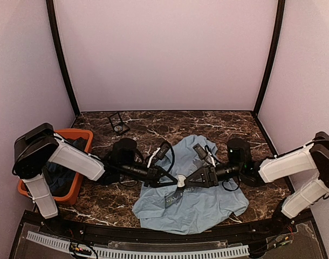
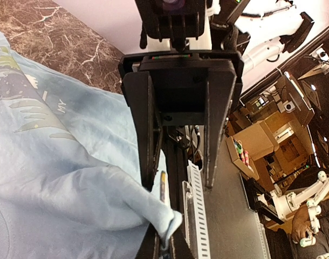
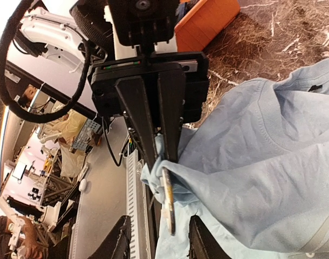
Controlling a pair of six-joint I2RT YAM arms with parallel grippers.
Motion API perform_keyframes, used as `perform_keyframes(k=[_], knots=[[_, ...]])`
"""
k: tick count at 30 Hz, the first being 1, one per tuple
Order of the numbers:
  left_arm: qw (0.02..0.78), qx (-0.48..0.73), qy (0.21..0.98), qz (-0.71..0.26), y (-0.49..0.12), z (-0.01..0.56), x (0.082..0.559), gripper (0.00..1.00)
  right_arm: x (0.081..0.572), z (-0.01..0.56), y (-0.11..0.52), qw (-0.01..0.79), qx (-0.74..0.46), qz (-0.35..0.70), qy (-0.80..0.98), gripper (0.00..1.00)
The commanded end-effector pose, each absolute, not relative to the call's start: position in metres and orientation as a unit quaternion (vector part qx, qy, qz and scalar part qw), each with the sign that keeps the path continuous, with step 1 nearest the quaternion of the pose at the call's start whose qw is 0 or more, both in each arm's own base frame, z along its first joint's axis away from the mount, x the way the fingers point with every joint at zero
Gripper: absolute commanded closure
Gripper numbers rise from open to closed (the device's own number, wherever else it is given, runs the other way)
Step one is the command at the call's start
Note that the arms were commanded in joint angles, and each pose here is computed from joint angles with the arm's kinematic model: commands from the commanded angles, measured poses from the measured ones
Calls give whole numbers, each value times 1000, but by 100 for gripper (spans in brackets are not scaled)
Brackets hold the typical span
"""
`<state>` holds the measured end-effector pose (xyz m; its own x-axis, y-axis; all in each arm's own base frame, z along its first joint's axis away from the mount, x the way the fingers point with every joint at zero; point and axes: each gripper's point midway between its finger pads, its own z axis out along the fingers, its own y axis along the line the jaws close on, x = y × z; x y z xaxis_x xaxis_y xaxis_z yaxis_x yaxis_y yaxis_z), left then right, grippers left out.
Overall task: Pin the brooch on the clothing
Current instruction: Pin the brooch to the flattened clothing.
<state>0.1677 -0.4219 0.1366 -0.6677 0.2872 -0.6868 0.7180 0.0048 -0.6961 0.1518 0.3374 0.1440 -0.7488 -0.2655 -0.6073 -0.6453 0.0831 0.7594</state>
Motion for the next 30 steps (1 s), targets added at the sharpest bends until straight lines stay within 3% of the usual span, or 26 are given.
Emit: perform_keyframes(k=[1,5,15,21,24,26,27,30], knots=[[228,345,654,-634,-421,174,173,99,170,159,337,239,-287,619,691,67],[231,338,647,-643,-420,179,171,99,170,160,336,248,-279,631,680,74],[229,344,647,-641,-423,178,164,99,169,172,336,256,-275,649,661,78],[235,339,654,-635,-420,174,165,99,168,169,337,249,-281,644,667,100],[236,336,654,-635,-421,174,166,99,167,166,337,241,-282,643,670,100],[231,337,654,-636,-422,174,166,92,167,162,338,232,-279,643,675,100],[225,340,654,-637,-423,173,165,81,167,160,339,223,-279,642,678,100],[211,352,650,-639,-423,173,159,64,164,154,342,195,-281,641,687,100]])
